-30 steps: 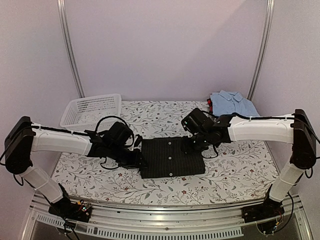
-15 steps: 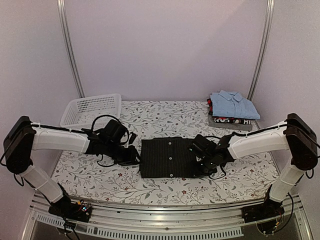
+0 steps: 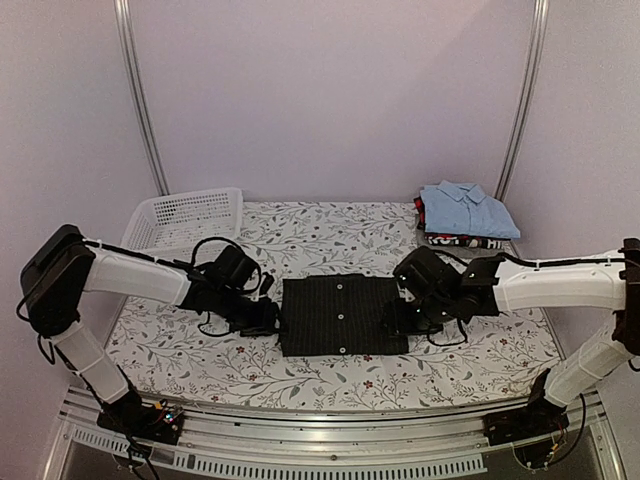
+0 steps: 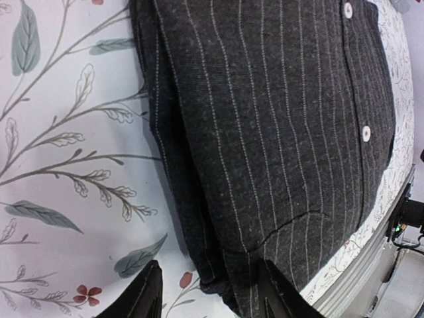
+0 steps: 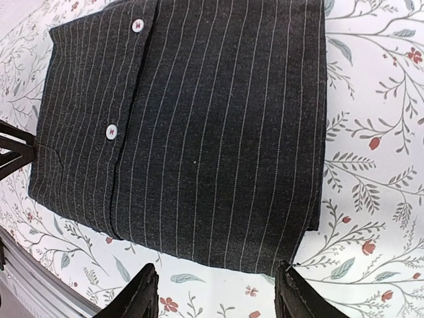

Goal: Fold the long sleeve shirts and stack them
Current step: Smooth out the square-folded shirt at the center of the board, then pick up the square-folded shirt from the center of the board.

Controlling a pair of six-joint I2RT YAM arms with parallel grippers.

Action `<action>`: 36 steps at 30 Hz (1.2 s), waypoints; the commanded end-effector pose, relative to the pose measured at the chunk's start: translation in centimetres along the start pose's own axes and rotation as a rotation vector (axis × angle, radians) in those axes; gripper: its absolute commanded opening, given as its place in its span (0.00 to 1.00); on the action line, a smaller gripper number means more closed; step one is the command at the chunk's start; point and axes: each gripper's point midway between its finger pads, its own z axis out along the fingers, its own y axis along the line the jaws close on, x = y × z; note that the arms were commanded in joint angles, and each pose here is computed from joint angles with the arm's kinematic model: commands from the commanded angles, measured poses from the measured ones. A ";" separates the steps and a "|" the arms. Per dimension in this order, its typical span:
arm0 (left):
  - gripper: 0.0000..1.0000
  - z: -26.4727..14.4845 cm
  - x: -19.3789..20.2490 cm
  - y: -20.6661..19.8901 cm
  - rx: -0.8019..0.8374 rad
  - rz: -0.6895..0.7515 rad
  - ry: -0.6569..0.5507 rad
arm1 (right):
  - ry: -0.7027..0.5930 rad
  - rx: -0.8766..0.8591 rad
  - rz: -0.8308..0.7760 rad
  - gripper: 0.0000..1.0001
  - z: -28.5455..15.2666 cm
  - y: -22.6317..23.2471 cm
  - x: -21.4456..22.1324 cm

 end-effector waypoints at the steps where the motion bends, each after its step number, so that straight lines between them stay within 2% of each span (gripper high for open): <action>1: 0.50 0.7 -0.5 0.5 -0.006 0.012 -0.014 | -0.034 0.009 0.031 0.59 -0.5 -1.2 -0.7; 8: 0.52 1.9 -0.5 0.9 -0.026 -0.002 -0.006 | -0.076 -0.027 0.070 0.64 -0.8 -2.2 -1.7; 14: 0.46 3.0 0.0 0.7 -0.044 -0.021 0.019 | -0.099 -0.045 0.084 0.65 -0.9 -2.4 -2.1; 23: 0.26 4.4 0.7 0.3 -0.012 -0.076 0.042 | -0.108 -0.057 0.086 0.64 -0.9 -2.6 -2.2; 25: 0.18 4.5 0.5 0.1 -0.001 -0.079 0.040 | -0.108 -0.059 0.085 0.64 -0.9 -2.5 -2.2; 28: 0.00 4.2 0.1 -0.4 0.017 -0.062 0.040 | -0.106 -0.058 0.086 0.64 -0.7 -2.5 -2.2; 36: 0.00 0.0 -1.1 1.1 0.006 0.043 0.039 | -0.101 -0.064 0.080 0.64 -0.3 -2.0 -2.6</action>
